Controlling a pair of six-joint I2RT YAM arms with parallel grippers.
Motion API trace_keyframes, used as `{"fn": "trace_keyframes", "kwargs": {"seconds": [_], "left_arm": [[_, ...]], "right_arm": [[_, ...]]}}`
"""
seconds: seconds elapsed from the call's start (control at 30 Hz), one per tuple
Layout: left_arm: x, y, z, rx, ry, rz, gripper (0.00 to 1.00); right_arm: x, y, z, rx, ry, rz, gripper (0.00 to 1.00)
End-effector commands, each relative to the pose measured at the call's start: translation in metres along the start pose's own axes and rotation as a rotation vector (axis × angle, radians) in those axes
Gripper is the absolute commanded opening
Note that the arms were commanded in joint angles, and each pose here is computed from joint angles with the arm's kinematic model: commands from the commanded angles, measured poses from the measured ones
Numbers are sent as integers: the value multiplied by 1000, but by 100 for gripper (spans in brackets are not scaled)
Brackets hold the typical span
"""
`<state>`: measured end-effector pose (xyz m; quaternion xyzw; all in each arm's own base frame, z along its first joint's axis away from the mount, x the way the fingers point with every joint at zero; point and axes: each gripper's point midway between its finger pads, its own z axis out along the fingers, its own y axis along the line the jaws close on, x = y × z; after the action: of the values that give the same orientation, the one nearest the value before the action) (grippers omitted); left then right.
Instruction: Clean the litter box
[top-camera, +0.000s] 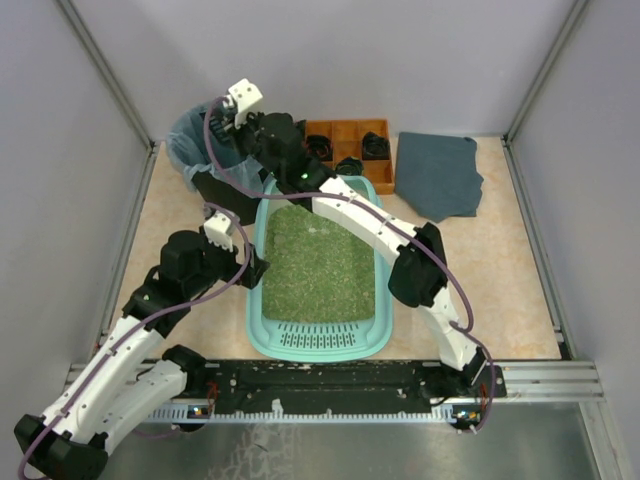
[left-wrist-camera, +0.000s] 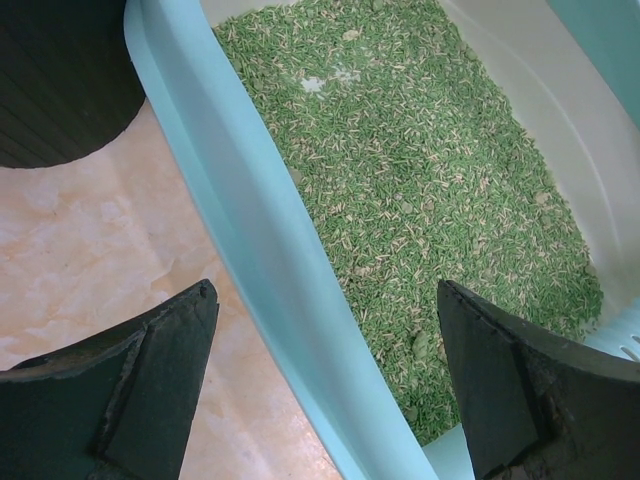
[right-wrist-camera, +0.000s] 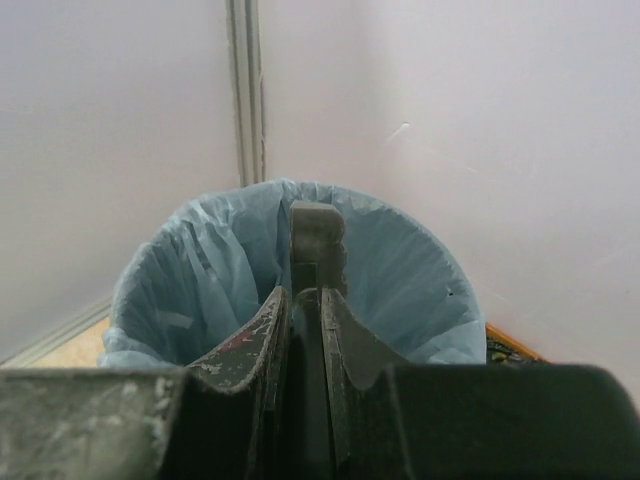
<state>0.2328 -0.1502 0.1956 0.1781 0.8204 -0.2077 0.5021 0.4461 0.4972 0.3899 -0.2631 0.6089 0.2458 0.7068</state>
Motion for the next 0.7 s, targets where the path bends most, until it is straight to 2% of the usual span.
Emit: {"fn": "trace_keyframes", "kwargs": {"seconds": [0.0,0.2,0.47,0.67], "left_arm": [[0,0,-1,-5,-7,3,95],[-1,0,-1,-6,-11,3,95],[-9,4,-9,-32,-54,-1,95],[-6,2,-5,-19,-36,1,95]], "right_arm": [[-71,-16,-13,67,-186,-72,0],[-102,-15,-26,66,-261,-5,0],[-170,-18,-51,51,-383,222,0],[-182,-34,-78,115,-372,379,0]]}}
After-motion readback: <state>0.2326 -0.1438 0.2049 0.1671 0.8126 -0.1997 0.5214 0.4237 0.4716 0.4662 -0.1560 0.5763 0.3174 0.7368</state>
